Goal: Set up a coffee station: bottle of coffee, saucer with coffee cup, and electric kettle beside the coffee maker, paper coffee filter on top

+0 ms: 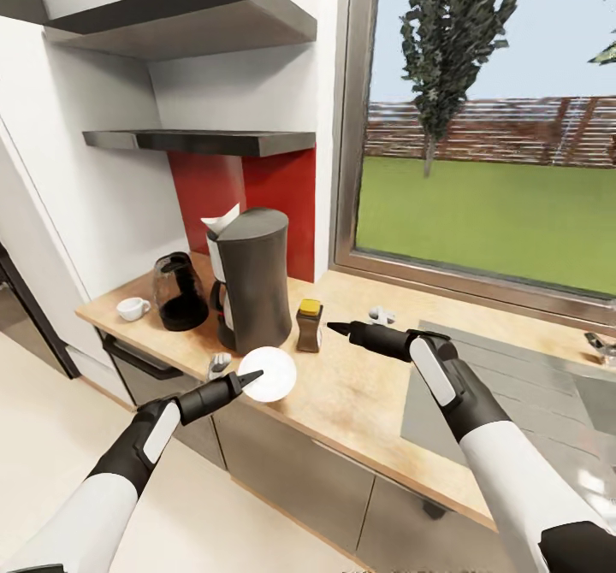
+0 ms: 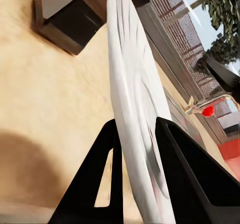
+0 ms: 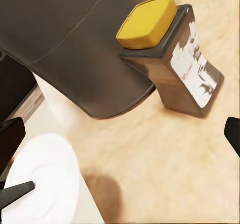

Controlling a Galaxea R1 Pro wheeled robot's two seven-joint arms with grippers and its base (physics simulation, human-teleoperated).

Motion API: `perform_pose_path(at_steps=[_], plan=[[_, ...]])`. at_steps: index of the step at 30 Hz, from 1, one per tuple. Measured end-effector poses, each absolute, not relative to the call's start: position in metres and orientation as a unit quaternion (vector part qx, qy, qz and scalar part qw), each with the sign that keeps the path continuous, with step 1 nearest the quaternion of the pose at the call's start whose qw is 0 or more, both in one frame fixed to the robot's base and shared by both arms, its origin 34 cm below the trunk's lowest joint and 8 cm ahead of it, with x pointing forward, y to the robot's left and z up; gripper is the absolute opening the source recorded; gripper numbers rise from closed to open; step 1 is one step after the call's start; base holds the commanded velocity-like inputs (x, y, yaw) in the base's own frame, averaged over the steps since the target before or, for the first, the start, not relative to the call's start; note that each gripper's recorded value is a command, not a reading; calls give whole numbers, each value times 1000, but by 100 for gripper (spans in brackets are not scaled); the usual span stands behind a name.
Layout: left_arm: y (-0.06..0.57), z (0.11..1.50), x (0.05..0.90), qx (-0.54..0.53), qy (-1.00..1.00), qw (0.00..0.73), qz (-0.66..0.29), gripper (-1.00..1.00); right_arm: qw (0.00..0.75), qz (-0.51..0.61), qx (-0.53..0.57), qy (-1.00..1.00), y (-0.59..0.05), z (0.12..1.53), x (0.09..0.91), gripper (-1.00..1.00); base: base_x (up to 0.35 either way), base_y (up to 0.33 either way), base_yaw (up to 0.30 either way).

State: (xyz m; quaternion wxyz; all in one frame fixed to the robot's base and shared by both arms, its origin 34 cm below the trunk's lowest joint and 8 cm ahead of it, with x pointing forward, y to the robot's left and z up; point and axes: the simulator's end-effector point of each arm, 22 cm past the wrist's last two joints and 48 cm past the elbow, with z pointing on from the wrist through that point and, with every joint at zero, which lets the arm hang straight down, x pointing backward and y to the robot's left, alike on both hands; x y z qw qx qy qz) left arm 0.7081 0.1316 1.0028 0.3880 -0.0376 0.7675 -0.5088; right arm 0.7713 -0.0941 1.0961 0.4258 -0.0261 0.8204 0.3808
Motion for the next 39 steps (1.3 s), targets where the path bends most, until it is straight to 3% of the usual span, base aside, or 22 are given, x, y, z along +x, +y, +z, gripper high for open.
perform_pose_path(at_steps=[8, 20, 39], plan=[[131, 999, 708, -39, 769, 385, -508, -100, 425, 380, -26, 821, -94, 1094, 772, 100, 190, 0, -30], [170, 975, 718, -137, 770, 387, -488, -100, 426, 381, -27, 820, -94, 1096, 771, 100, 6, 0, 0], [155, 964, 712, -150, 771, 369, -496, -100, 424, 381, -26, 821, -94, 1096, 771, 100, 0, 0, -55]])
